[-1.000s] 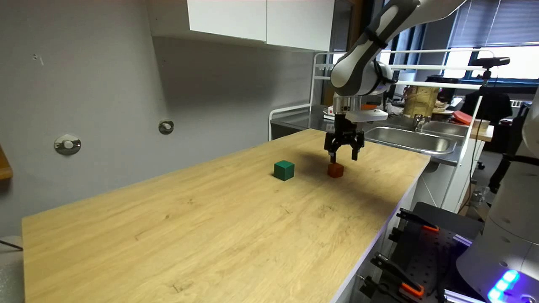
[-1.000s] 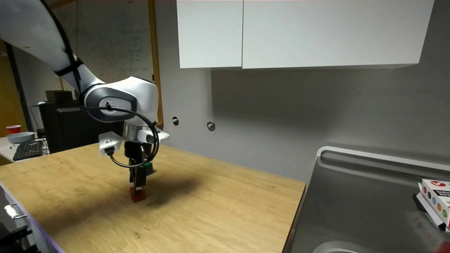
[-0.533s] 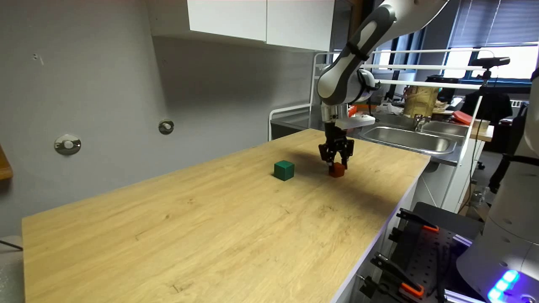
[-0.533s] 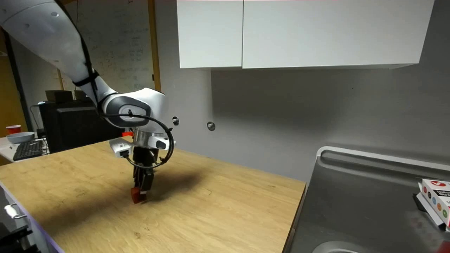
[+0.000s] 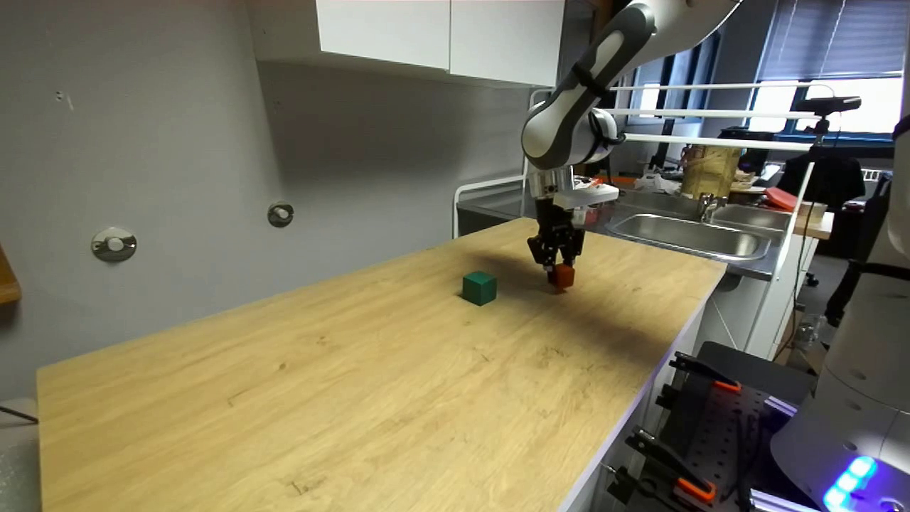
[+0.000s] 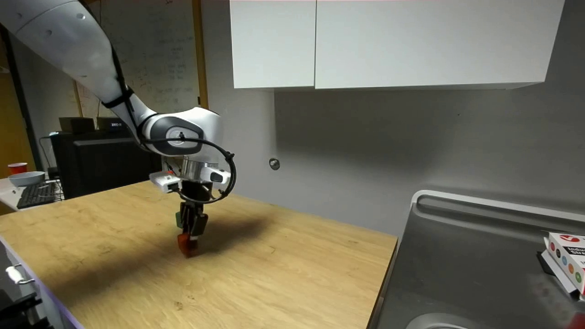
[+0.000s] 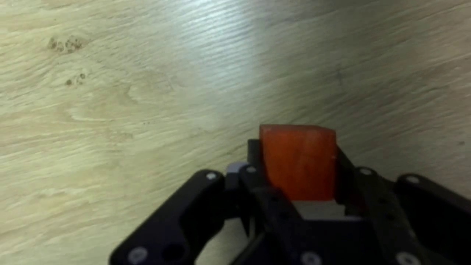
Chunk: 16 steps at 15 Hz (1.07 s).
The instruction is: Put the orange block on the green block
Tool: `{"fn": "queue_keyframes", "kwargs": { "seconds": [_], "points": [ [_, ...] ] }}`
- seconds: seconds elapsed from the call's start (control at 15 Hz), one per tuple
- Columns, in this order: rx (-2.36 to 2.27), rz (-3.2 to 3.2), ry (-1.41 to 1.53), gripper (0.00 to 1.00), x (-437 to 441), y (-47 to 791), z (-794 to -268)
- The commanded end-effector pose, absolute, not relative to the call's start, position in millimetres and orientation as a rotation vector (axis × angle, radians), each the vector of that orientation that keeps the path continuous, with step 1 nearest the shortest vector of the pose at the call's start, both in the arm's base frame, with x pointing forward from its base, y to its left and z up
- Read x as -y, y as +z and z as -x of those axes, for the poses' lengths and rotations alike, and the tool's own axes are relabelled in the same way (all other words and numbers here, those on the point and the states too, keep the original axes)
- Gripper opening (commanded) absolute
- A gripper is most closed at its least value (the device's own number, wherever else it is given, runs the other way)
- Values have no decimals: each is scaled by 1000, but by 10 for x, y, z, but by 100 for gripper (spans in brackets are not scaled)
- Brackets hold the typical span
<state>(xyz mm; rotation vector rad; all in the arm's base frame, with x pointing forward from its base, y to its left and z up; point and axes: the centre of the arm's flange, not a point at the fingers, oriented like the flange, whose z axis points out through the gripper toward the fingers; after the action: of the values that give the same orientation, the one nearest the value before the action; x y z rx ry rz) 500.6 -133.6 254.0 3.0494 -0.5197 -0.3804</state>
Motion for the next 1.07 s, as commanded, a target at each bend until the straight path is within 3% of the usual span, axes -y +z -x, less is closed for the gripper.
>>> {"fn": "queue_keyframes", "kwargs": {
  "seconds": [0.0,0.47,1.0],
  "points": [
    [483,-3019,-328,18,1125,2947,-5302],
    [358,-3006,-239,18,478,3430,-5736],
    [203,-3005,-325,18,-226,3085,-5898]
  ]
}}
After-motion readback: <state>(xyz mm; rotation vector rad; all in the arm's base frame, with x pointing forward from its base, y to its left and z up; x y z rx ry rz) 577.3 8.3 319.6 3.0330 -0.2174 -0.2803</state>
